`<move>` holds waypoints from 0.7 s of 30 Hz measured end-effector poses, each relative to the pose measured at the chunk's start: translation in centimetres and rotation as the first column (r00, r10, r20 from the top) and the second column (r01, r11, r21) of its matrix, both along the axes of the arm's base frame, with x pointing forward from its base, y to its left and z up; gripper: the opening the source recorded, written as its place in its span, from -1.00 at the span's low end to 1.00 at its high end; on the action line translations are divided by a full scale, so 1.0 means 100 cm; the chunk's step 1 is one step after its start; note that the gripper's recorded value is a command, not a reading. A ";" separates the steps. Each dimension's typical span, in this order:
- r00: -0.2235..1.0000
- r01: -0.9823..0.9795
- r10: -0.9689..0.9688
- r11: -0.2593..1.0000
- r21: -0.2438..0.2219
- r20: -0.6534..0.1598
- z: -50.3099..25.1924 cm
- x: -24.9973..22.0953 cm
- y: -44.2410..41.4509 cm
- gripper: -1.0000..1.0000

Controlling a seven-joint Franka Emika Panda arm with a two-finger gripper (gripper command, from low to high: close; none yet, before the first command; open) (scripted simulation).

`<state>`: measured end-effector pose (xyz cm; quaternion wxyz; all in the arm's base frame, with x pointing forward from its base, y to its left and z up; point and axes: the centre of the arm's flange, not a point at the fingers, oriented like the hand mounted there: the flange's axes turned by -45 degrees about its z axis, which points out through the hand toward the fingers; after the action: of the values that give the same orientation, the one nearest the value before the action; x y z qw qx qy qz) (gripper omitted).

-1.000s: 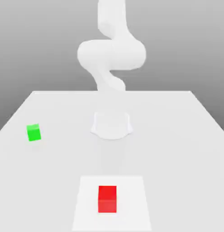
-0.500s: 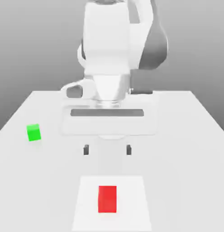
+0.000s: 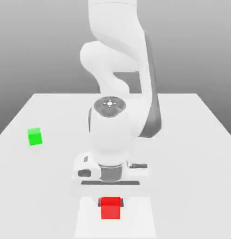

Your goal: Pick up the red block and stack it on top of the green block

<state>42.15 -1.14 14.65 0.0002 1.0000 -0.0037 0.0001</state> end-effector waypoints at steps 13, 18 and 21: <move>0.997 0.074 -0.074 0.996 -0.044 -0.002 0.082 -0.044 -0.140 -1.00; 0.998 0.066 -0.067 0.996 -0.064 -0.017 0.098 -0.115 -0.227 -1.00; 0.997 0.064 -0.066 0.996 -0.063 -0.025 0.103 -0.167 -0.267 -1.00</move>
<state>25.49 -27.82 24.99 0.0312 0.9988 -0.0363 -0.0135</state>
